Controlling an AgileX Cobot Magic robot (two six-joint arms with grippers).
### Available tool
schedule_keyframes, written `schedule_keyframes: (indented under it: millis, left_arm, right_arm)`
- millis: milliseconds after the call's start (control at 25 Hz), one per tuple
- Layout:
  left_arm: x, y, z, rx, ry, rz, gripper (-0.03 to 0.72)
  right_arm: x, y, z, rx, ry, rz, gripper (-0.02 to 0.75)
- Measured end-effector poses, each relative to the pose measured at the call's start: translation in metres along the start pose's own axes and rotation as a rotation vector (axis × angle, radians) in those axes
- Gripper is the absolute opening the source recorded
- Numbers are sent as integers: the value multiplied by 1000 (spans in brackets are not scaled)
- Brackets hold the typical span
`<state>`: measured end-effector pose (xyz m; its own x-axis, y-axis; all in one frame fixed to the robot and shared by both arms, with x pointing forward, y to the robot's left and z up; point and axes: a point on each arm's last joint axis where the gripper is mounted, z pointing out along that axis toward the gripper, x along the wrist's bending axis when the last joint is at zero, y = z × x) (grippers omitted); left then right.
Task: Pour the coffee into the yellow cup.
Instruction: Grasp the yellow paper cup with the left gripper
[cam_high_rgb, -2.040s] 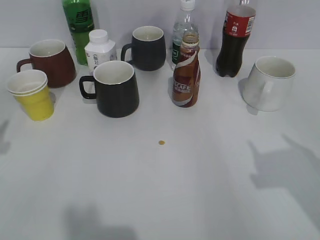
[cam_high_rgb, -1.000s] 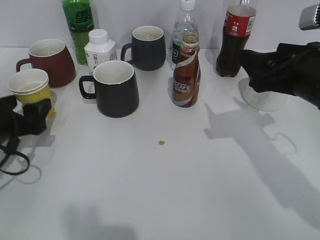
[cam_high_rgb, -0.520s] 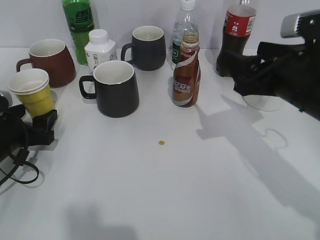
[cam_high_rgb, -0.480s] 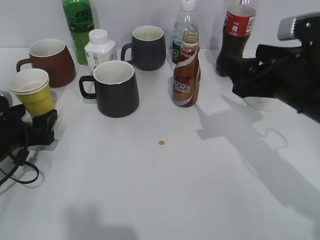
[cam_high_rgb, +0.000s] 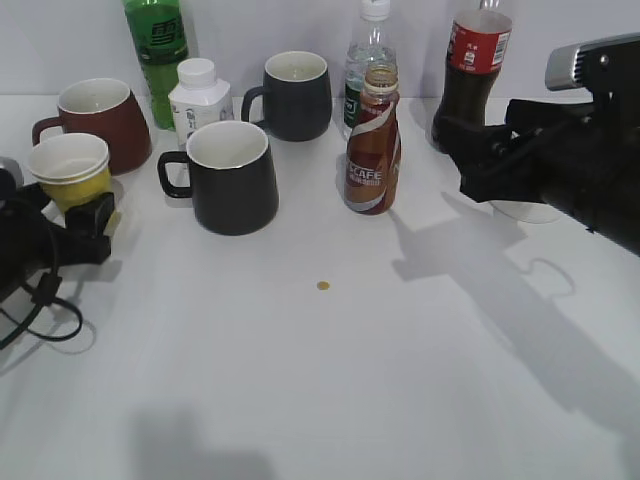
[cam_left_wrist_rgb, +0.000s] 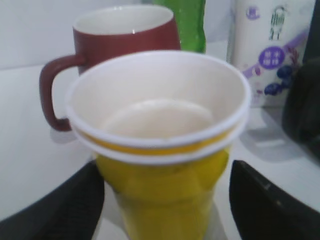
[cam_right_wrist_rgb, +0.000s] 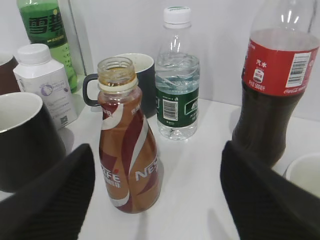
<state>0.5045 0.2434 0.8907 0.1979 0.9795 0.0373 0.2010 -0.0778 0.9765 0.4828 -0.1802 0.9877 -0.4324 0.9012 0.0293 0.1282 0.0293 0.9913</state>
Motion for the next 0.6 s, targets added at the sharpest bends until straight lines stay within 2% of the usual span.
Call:
schedule_keyframes:
  millis: [360, 600]
  left_arm:
    - [0, 19, 26, -98, 3, -3, 590]
    - [-1, 18, 40, -94, 2, -3, 589]
  right_arm:
    - [0, 0, 0, 0, 0, 5, 587]
    - [0, 0, 0, -1, 0, 7, 587]
